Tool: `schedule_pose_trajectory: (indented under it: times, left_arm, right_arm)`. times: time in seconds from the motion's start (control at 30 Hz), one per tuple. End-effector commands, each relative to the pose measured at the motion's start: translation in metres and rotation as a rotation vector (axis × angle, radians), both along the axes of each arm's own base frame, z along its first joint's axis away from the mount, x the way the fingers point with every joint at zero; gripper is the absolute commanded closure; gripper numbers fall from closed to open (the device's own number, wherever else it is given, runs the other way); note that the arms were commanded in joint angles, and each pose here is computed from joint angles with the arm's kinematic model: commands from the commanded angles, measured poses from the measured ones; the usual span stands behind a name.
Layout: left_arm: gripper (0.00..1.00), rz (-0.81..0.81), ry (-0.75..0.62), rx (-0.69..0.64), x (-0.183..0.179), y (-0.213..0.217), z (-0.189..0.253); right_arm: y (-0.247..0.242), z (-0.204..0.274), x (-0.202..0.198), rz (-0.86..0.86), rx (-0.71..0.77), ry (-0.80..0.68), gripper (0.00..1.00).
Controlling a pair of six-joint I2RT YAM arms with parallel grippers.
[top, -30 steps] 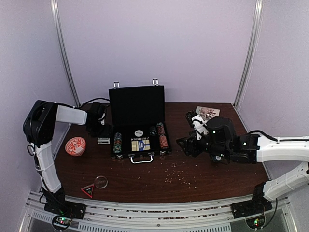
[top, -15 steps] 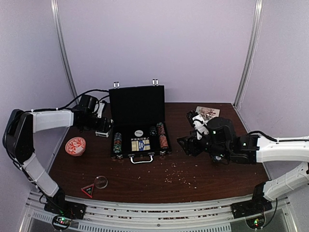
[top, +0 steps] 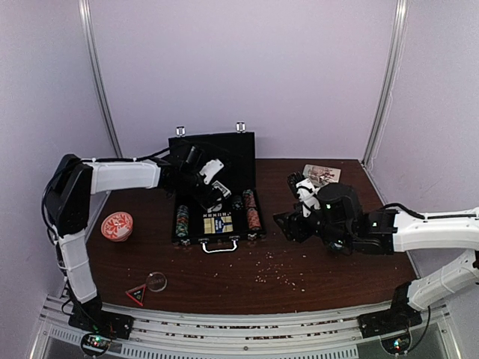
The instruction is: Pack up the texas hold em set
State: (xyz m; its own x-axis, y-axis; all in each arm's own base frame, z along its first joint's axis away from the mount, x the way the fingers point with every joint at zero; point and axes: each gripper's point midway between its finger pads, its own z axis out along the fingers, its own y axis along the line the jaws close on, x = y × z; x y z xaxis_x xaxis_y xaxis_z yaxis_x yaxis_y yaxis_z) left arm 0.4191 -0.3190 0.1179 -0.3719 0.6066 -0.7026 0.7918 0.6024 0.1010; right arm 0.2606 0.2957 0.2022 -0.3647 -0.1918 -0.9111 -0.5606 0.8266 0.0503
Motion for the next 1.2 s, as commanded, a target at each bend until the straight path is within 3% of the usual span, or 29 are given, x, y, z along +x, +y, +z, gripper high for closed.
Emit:
schedule_pose_trajectory:
  times: [0.0, 0.4, 0.5, 0.7, 1.0, 1.17]
  left_arm:
    - [0.51, -0.104, -0.018, 0.04, 0.014, -0.014, -0.005]
    - [0.46, -0.146, -0.006, 0.211, 0.03, -0.012, -0.044]
    - [0.2, -0.132, -0.018, 0.225, 0.036, -0.01, -0.044]
    - [0.04, -0.081, -0.048, 0.254, 0.034, 0.002, -0.033]
    - [0.03, -0.035, -0.058, 0.356, 0.012, 0.029, -0.039]
    - [0.03, 0.038, -0.091, 0.442, 0.019, 0.049, -0.046]
  right_arm:
    - [-0.006, -0.003, 0.006, -0.036, -0.007, -0.016, 0.3]
    - [-0.004, -0.01, 0.008, -0.032, -0.016, -0.004, 0.3]
    - [-0.004, -0.011, 0.008, -0.033, -0.019, -0.003, 0.3]
    - [-0.004, -0.012, 0.009, -0.034, -0.021, -0.002, 0.3]
    - [0.0, -0.017, 0.009, -0.025, -0.027, 0.012, 0.3]
    - [0.0, -0.017, 0.009, -0.027, -0.026, 0.013, 0.3]
